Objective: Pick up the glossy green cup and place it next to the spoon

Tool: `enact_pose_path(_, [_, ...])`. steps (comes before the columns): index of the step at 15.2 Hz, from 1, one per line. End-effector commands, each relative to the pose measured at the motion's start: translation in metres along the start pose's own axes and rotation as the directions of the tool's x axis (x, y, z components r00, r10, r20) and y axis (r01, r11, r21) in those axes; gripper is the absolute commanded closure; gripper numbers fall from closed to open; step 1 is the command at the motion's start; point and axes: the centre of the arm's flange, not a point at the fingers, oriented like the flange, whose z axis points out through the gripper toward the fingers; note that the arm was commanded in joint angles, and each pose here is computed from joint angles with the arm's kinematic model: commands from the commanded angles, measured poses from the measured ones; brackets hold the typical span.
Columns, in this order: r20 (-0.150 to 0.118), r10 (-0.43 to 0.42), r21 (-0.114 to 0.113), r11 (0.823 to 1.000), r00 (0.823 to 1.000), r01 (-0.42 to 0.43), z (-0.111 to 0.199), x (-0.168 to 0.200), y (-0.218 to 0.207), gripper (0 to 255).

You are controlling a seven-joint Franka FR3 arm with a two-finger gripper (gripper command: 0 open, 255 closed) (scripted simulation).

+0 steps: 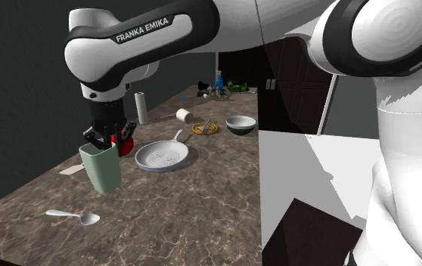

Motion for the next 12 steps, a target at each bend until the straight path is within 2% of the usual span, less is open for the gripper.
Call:
enact_pose_path(1, [-0.001,0.0,0.0,1.0,1.0,0.0,0.01,-0.001,0.0,255])
enact_pose_path(12, [-0.001,0.0,0.0,1.0,1.0,0.0,0.067,-0.007,0.002,255])
